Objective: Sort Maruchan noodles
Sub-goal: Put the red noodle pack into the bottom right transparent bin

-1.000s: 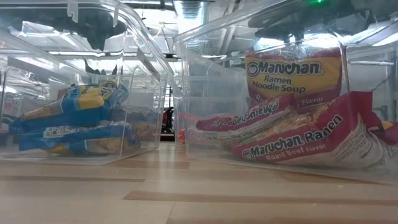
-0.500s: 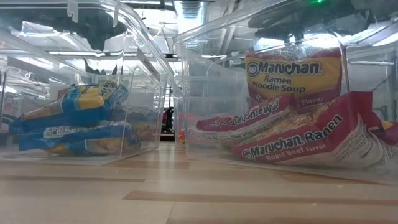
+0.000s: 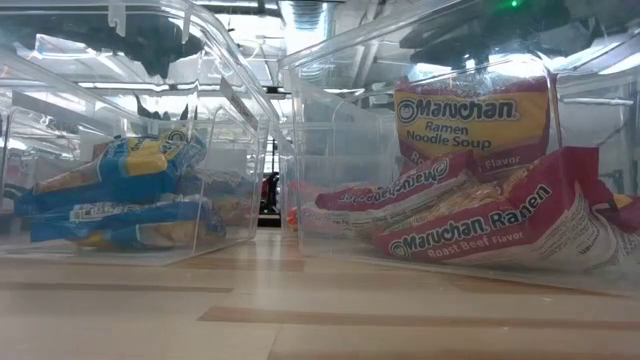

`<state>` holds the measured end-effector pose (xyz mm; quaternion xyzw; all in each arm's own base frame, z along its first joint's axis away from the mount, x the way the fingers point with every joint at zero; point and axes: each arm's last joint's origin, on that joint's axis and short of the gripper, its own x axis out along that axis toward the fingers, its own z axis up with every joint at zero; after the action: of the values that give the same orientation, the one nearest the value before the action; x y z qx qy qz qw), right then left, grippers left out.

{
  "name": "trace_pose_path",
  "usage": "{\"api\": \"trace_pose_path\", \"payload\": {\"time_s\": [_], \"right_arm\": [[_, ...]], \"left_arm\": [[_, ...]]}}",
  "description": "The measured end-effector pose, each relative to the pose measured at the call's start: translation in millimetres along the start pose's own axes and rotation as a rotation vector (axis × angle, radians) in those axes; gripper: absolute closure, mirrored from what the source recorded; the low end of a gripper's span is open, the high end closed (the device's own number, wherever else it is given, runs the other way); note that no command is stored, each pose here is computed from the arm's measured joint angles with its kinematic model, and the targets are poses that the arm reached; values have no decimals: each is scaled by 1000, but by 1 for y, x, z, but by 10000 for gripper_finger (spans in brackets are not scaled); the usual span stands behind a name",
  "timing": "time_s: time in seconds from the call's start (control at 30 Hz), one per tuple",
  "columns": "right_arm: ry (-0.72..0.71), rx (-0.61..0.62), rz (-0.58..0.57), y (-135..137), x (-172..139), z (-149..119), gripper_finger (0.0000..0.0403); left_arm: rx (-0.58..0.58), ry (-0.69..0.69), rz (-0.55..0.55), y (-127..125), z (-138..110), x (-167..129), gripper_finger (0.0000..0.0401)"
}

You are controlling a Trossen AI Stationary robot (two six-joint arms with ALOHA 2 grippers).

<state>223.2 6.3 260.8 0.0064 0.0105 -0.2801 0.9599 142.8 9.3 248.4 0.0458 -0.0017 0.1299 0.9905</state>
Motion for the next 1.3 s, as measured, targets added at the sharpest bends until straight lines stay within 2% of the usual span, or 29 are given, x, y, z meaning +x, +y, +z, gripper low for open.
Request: {"api": "trace_pose_path", "payload": {"time_s": [0.3, 0.53, 0.7, 0.8, 0.9, 0.93, 1.03, 1.3], "right_arm": [[19, -14, 25, 1, 0, -2, 143], [114, -11, 19, -2, -4, 1, 155], [192, -44, 32, -7, -16, 1, 220], [222, -65, 54, -8, -25, 1, 291], [219, -76, 160, -8, -34, -3, 371], [210, -80, 200, -9, -37, -5, 385], [161, -64, 285, -12, -45, -8, 385], [23, -8, 413, -29, -58, -20, 395]], "left_arm": [[33, 15, -4, 0, -2, 0, 401], [33, 20, -4, 0, -2, 0, 401], [33, 19, -4, 0, -2, 0, 401], [32, 19, -4, 0, -2, 0, 401], [30, 19, -3, 0, -2, 0, 401], [29, 19, -4, 0, -2, 0, 401], [22, 18, -3, 0, -2, 0, 401], [19, 14, -3, 0, -1, 0, 401]]}}
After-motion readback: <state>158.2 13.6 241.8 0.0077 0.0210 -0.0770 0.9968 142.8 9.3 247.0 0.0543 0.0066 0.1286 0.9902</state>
